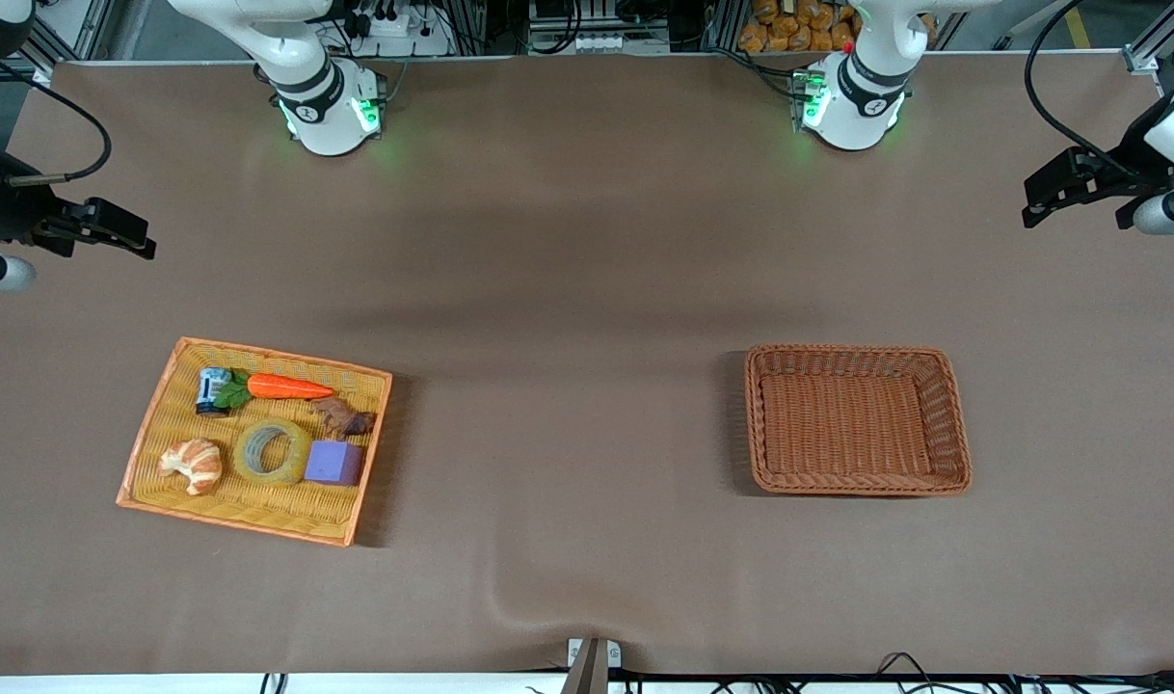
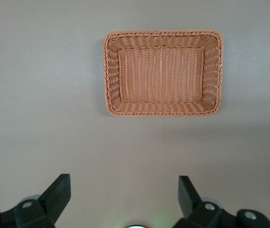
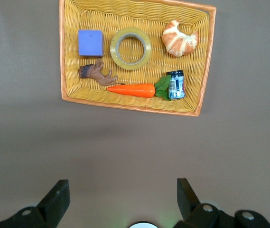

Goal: Transfer tape with both arms

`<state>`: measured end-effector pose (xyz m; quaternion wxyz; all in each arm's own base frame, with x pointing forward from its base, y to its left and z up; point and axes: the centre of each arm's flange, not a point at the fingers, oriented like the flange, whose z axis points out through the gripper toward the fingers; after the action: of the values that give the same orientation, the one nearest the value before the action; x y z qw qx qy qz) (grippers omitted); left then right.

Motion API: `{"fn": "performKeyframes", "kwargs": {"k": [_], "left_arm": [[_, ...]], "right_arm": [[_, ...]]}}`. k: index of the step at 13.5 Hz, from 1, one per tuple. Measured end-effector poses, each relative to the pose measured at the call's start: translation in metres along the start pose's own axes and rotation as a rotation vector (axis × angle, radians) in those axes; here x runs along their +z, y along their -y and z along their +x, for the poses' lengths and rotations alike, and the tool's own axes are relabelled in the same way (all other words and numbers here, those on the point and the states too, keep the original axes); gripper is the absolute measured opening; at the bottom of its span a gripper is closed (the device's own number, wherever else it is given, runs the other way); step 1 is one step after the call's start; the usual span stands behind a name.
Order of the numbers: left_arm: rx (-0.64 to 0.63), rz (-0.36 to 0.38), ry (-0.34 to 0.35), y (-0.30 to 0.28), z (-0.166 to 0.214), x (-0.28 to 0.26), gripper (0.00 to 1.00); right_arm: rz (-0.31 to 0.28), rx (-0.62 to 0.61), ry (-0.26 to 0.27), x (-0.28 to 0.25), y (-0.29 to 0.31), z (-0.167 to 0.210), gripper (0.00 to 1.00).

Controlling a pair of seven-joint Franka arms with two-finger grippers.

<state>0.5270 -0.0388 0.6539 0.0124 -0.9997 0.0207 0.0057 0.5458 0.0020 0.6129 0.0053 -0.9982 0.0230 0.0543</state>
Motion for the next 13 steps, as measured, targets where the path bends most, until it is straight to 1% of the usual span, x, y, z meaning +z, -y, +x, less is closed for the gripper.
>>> {"fn": "performKeyframes", "kwargs": {"k": [6,11,13], "left_arm": [[-0.005,0.0,0.002,0.003,-0.001,-0.002,1.0],[-0.036,-0.003,0.001,0.019,-0.001,-0.002,1.0],[-0.037,-0.003,0.02,0.02,-0.003,-0.002,1.0]], "right_arm": [[0.001,0.0,-0.02,-0.003,0.0,0.002,1.0],[0.001,0.0,-0.013,0.0,0.0,0.003,1.0],[0.001,-0.001,-0.008,0.012,0.001,0.012,1.0]]}}
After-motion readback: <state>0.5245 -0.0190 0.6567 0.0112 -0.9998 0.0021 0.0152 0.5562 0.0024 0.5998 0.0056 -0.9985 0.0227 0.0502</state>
